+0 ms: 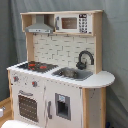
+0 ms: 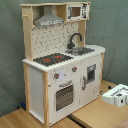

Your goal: Play with the kitchen

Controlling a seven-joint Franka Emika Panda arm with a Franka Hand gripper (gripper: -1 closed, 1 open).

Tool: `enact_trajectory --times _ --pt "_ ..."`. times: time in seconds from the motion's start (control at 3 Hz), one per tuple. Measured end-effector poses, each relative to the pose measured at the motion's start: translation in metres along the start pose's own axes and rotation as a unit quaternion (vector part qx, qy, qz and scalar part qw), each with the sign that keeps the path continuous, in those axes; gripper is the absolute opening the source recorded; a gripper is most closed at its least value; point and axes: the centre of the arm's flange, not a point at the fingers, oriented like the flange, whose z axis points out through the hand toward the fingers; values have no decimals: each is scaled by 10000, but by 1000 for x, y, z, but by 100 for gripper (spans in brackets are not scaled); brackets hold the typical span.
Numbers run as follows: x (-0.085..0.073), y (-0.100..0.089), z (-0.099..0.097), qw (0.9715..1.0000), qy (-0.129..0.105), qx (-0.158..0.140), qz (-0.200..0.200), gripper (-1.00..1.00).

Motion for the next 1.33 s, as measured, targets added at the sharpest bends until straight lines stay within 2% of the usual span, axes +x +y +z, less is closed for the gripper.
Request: enact_trajectory --times 0.33,0.67,1.0,1.33 --pt "-17 11 34 9990 -182 313 260 100" --pt "-26 22 55 9985 -156 299 424 100" --pt "-45 40 72 9979 -121 282 573 100" --pt "-72 62 83 9948 -91 231 985 100"
